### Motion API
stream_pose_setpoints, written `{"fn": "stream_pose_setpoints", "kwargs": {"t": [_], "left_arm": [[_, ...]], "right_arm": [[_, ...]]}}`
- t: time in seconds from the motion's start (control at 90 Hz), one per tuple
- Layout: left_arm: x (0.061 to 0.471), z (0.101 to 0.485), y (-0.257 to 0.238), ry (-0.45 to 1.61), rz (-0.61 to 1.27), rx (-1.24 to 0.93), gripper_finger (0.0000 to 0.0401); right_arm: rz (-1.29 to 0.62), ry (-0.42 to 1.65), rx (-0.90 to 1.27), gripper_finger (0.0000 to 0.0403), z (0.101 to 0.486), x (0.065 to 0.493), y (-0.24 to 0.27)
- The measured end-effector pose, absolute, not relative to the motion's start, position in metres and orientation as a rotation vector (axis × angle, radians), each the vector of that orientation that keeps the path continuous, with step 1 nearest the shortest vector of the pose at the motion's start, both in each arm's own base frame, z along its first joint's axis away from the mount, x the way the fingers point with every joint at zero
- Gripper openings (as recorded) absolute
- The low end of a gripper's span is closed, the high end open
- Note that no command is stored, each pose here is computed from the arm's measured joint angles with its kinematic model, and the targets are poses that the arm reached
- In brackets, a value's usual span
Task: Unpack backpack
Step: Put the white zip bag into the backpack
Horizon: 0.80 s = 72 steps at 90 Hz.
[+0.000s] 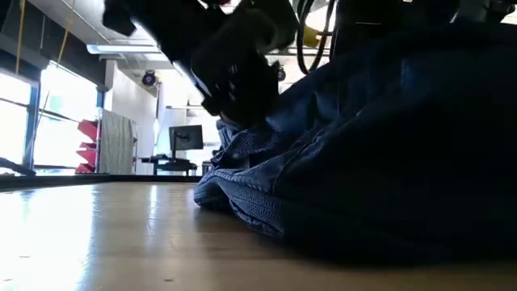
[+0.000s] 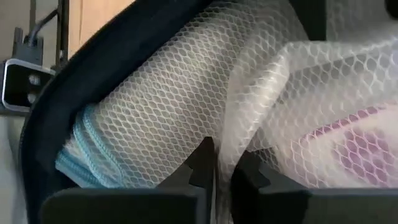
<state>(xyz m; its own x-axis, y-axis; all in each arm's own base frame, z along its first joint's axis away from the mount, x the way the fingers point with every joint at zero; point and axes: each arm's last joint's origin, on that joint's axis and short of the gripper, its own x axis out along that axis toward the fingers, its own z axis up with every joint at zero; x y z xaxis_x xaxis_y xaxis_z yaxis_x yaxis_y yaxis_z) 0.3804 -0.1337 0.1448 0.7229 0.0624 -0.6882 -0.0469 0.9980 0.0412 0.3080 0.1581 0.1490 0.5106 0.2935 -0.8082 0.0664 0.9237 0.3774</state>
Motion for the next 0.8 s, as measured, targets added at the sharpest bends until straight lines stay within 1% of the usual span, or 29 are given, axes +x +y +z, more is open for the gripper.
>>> {"fn": "stream_pose_setpoints", "kwargs": {"t": [0.133,0.267,0.356,0.489,0.578,0.656,0.8], "left_arm": [[0.382,0.135,-0.134,0.788,0.052,0.014,0.0094],[0.38,0.133,-0.135,0.806,0.051,0.022,0.009],[0.38,0.132,-0.135,0.81,0.052,0.024,0.009],[0.379,0.131,-0.134,0.82,0.053,0.028,0.009],[0.378,0.132,-0.134,0.827,0.053,0.031,0.009],[0.377,0.132,-0.136,0.83,0.049,0.035,0.009],[0.375,0.133,-0.138,0.841,0.042,0.042,0.009]], "right_arm": [[0.17,1.017,0.362,0.0062,0.161,0.304,0.156],[0.179,1.013,0.363,0.0098,0.183,0.295,0.154],[0.151,0.992,0.323,0.0107,0.201,0.287,0.157],[0.117,0.875,0.24,0.0107,0.223,0.281,0.169],[0.086,0.875,0.225,0.0107,0.216,0.281,0.175],[0.059,0.896,0.216,0.0107,0.199,0.286,0.181],[0.128,0.956,0.224,0.0107,0.163,0.3,0.193]]}}
